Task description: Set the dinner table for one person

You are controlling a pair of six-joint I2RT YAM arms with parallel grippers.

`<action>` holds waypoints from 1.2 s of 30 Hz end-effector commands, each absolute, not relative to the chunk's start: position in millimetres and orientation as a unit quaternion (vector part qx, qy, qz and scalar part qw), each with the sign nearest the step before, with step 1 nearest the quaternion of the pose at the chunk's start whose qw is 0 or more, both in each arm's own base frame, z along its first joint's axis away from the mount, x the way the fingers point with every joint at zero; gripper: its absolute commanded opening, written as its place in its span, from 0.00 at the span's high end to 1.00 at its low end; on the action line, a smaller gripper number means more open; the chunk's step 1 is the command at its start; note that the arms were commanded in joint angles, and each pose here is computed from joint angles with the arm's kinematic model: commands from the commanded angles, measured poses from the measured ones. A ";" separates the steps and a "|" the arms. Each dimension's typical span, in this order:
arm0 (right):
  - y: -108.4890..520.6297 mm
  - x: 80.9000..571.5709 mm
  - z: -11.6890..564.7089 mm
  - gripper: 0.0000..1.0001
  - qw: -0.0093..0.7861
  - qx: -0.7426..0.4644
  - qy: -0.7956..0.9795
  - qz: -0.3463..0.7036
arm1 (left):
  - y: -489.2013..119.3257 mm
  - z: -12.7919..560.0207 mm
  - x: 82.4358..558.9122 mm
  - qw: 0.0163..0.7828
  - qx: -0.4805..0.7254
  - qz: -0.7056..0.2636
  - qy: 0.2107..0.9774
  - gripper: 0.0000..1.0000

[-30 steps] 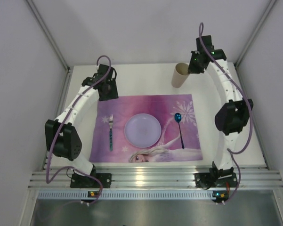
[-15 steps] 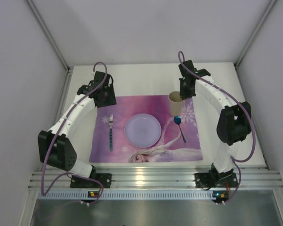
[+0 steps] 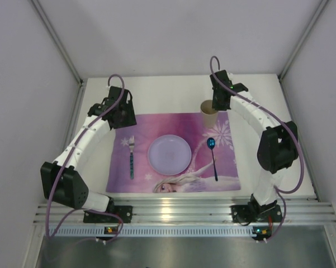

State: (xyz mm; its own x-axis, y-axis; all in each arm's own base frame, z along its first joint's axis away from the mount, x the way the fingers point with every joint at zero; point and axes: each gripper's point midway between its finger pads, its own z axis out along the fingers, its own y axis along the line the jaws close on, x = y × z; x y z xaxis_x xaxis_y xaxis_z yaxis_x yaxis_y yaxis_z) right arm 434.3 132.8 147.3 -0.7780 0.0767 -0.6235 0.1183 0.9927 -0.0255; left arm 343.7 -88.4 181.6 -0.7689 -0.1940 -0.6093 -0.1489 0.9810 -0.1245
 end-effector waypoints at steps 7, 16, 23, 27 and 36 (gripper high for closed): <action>136.4 426.9 141.7 0.91 0.340 0.060 0.938 -0.022 | -84.7 196.8 346.7 0.353 -0.098 -0.035 0.930 0.46; 132.9 415.6 149.4 0.30 0.341 0.061 0.938 -0.018 | -84.9 194.1 341.6 0.351 -0.097 -0.039 0.930 0.46; 128.5 424.5 221.3 0.00 0.390 0.064 0.918 -0.020 | -86.8 194.3 341.5 0.355 -0.094 -0.045 0.929 0.46; 124.1 422.2 285.9 0.00 0.431 0.066 0.900 -0.012 | -89.5 195.8 342.3 0.363 -0.092 -0.055 0.926 0.46; 154.6 332.4 376.6 0.00 0.558 0.000 0.817 0.141 | -96.4 193.5 334.7 0.375 -0.096 -0.087 0.918 0.46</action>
